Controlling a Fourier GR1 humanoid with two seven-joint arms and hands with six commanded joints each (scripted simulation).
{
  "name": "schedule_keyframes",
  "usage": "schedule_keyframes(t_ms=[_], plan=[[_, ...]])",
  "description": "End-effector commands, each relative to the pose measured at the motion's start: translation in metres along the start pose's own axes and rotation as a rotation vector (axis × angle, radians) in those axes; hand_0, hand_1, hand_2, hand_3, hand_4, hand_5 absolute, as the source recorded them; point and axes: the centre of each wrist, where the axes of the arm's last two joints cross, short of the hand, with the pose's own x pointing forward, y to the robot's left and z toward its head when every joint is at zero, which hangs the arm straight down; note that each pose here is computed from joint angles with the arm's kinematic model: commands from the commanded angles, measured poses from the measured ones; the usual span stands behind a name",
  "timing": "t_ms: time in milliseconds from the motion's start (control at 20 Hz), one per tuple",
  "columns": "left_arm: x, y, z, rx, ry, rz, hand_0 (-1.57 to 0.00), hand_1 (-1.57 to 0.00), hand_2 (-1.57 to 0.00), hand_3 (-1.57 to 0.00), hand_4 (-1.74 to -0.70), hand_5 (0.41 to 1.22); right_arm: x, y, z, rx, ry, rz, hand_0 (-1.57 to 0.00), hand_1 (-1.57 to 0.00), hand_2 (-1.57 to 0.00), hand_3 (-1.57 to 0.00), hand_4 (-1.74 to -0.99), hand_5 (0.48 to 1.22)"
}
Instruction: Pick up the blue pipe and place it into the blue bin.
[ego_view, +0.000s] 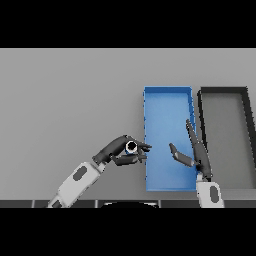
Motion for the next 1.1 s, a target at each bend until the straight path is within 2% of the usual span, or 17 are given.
schedule_keyframes(t_ms=[0,150,350,500,650,800,900,1050], plan=[[-0.003,0.000,0.000,-0.007,0.006,0.002,-1.57,-1.57,-1.57,-1.44,-1.73,1.219,0.001,0.000,0.002,-0.004,-0.001,-0.002,0.00,0.00,0.00,0.00,-1.186,0.629],[-0.003,0.002,0.001,-0.003,0.013,0.013,-1.57,-1.57,-1.57,-1.44,-1.73,1.219,0.000,0.002,0.010,-0.027,0.008,-0.008,0.00,0.00,0.00,0.00,-1.174,0.629],[-0.005,-0.004,0.002,-0.013,0.020,0.006,-1.57,-1.57,-1.57,-1.44,-1.73,1.220,-0.001,0.003,0.019,-0.055,0.012,-0.015,0.00,0.00,0.00,0.00,-1.209,0.623],[-0.001,-0.001,0.006,-0.013,0.008,-0.001,-1.57,-1.57,-1.57,-1.44,-1.73,1.220,0.004,0.003,0.019,-0.055,-0.021,-0.037,0.00,0.00,0.00,0.00,-1.191,0.619],[-0.001,0.002,0.004,-0.014,0.020,0.002,-1.57,-1.57,-1.57,-1.44,-1.73,1.221,0.025,-0.011,0.015,0.057,-0.101,-0.146,0.00,0.00,0.00,0.00,-1.199,0.593],[-0.004,0.003,0.001,-0.010,0.030,-0.008,-1.57,-1.57,-1.57,-1.44,-1.73,1.221,0.057,-0.028,0.003,0.207,-0.134,-0.155,0.00,0.00,0.00,0.00,-1.232,0.550],[-0.004,0.000,0.003,-0.017,0.034,-0.010,-1.57,-1.57,-1.57,-1.44,-1.73,1.221,0.079,-0.024,-0.003,0.324,-0.165,-0.131,0.00,0.00,0.00,0.00,-1.260,0.523],[-0.006,-0.002,0.004,-0.020,0.036,-0.007,-1.57,-1.57,-1.57,-1.44,-1.73,1.221,0.111,-0.016,-0.013,0.463,-0.228,-0.089,0.00,0.00,0.00,0.00,-1.297,0.523]])
